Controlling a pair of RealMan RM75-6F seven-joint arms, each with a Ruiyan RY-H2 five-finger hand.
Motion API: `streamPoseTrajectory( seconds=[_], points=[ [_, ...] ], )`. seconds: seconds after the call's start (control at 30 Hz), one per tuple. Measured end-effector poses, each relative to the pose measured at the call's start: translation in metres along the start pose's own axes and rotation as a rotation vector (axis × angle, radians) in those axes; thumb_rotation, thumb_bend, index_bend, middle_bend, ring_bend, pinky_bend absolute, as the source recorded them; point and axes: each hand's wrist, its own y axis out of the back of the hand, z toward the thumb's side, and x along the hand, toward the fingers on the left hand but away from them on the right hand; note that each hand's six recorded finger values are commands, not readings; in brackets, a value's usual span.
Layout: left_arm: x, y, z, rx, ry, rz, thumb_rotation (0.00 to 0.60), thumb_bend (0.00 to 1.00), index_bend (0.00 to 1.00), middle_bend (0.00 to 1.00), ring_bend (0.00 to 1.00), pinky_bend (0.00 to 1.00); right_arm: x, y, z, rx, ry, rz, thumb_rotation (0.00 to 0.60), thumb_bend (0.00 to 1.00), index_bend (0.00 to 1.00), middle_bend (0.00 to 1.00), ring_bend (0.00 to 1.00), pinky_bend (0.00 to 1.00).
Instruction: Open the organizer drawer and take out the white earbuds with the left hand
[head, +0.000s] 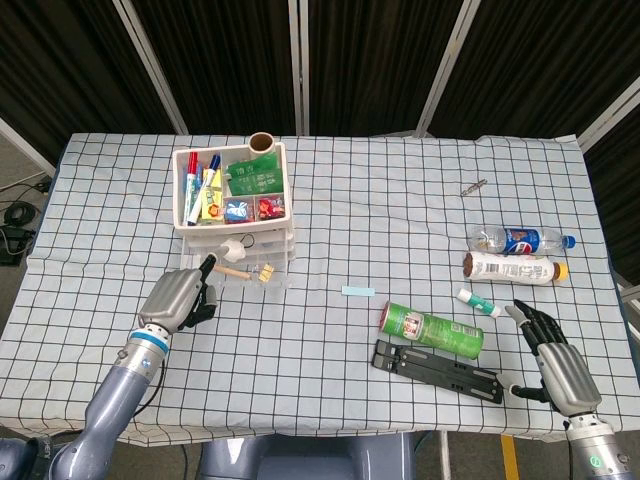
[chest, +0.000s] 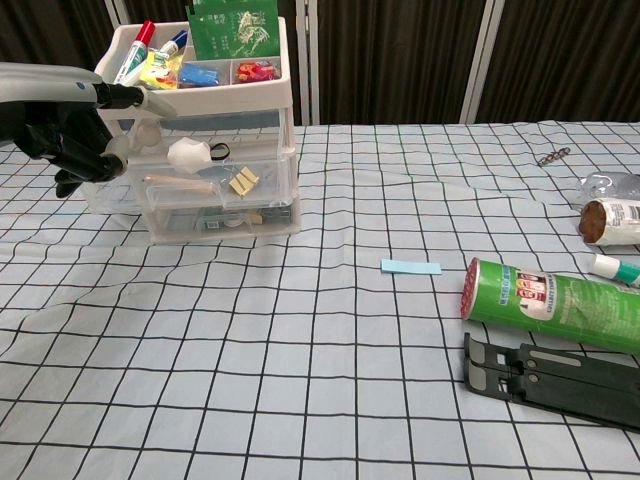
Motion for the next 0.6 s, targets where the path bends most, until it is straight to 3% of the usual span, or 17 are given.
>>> streamPoseTrajectory(
  seconds=[0.27,0.6],
  points=[
    [0.011,0.002,0.000,0.065,0.064,-0.075,0.600,1.00,0.00,0.91,0.85,0.72,0.000,0.001,0.000,-0.006,0.001,-0.001,0.600,0.11,0.00,0.00,0.00,0.00],
    [0.023,0.010,0.002,0.074,0.103,-0.140,0.600,1.00,0.00,0.92,0.85,0.73,-0.001,0.001,0.000,-0.005,0.003,-0.001,0.600,0.11,0.00,0.00,0.00,0.00]
  ],
)
